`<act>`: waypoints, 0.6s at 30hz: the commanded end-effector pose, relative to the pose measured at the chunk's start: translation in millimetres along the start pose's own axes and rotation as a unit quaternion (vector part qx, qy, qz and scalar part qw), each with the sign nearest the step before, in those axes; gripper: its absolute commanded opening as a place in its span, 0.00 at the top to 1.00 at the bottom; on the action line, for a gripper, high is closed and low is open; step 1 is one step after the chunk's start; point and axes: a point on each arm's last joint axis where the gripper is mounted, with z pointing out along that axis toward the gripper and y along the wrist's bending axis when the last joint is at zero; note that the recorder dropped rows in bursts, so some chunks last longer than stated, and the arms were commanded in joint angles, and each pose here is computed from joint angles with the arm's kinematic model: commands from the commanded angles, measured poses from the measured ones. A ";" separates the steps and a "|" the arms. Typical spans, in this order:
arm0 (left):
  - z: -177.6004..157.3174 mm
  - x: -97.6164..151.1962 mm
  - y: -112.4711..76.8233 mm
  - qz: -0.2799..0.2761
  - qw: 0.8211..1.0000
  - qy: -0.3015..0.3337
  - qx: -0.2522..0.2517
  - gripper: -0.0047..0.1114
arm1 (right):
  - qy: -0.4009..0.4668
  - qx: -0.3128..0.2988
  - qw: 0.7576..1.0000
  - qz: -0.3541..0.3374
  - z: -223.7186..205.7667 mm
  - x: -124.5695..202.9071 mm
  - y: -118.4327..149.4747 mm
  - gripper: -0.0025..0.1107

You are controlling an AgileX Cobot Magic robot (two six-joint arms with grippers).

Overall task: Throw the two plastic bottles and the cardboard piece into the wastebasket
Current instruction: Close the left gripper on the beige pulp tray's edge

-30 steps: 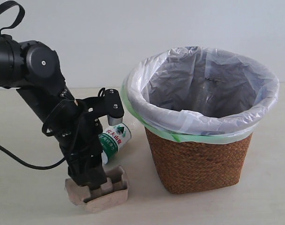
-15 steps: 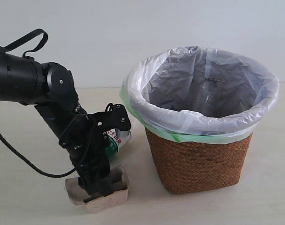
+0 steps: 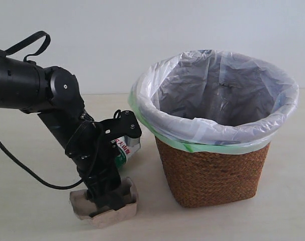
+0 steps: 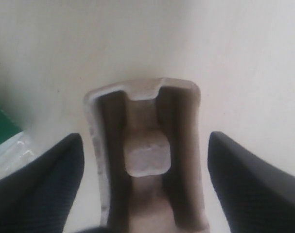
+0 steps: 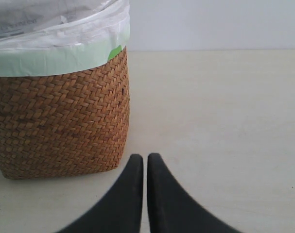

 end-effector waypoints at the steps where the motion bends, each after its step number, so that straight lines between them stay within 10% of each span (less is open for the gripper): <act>1: 0.7 -0.6 -2.4 0.002 1.000 0.000 0.003 0.39 | -0.006 0.004 1.000 -0.004 -0.4 -1.0 -0.5 0.98; 18: 0.6 2.1 -5.6 -0.038 0.999 0.016 0.020 0.39 | -0.006 0.004 1.000 -0.004 -0.4 -1.0 -0.5 0.98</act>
